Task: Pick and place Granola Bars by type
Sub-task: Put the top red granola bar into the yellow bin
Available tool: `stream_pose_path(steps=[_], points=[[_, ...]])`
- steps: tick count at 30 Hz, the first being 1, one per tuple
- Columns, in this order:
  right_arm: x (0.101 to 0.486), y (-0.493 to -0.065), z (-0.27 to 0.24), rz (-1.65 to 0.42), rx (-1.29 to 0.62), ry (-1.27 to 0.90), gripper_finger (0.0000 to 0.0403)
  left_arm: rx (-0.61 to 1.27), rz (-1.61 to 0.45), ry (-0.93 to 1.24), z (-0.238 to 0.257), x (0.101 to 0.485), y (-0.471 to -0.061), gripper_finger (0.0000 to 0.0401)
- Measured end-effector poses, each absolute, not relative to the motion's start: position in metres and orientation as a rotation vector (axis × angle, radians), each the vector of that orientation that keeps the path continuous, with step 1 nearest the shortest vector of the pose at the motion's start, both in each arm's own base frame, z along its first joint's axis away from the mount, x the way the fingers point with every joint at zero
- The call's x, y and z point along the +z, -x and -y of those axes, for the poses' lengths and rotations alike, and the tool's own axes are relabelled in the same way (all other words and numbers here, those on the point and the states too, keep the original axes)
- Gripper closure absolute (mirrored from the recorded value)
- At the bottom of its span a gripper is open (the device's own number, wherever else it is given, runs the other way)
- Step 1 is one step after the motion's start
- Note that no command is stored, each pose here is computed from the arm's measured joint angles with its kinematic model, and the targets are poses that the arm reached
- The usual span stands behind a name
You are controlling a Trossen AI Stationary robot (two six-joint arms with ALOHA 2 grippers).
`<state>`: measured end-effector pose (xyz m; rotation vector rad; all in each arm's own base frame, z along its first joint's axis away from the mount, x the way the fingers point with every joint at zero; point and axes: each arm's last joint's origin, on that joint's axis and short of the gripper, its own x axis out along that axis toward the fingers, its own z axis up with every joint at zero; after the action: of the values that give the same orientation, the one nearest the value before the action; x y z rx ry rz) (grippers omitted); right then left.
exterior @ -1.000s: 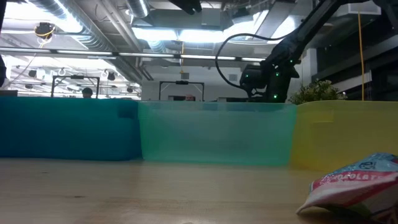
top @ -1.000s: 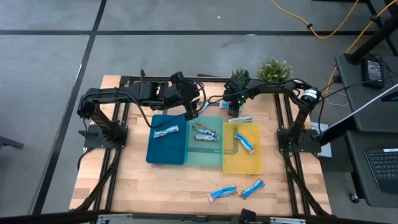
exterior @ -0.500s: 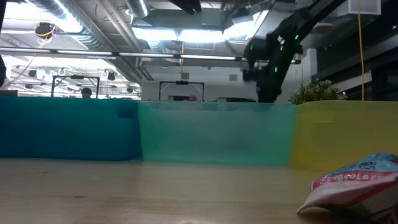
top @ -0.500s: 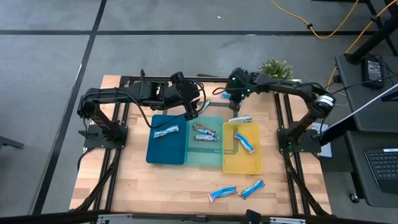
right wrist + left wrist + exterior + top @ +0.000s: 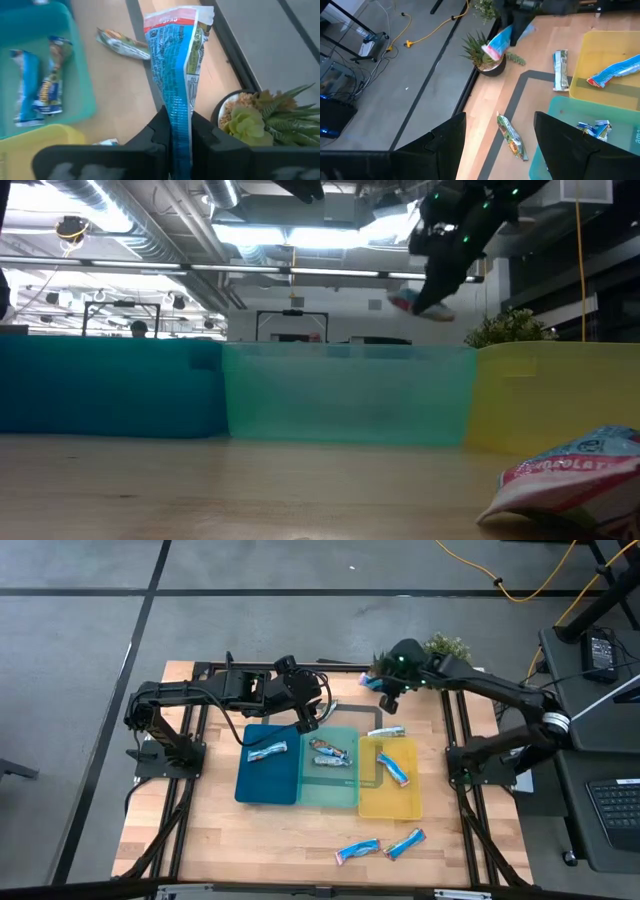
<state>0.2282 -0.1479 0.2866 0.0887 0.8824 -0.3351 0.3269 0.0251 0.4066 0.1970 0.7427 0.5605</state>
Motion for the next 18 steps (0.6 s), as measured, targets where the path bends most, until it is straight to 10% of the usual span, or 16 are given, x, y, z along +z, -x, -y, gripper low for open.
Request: stream_pose_path(steps=[18], points=[[0.356, -0.168, 0.08, -0.625, -0.172, 0.108, 0.0362, 0.492, -0.749, -0.183, -0.023, 0.406, -0.328, 0.0175]])
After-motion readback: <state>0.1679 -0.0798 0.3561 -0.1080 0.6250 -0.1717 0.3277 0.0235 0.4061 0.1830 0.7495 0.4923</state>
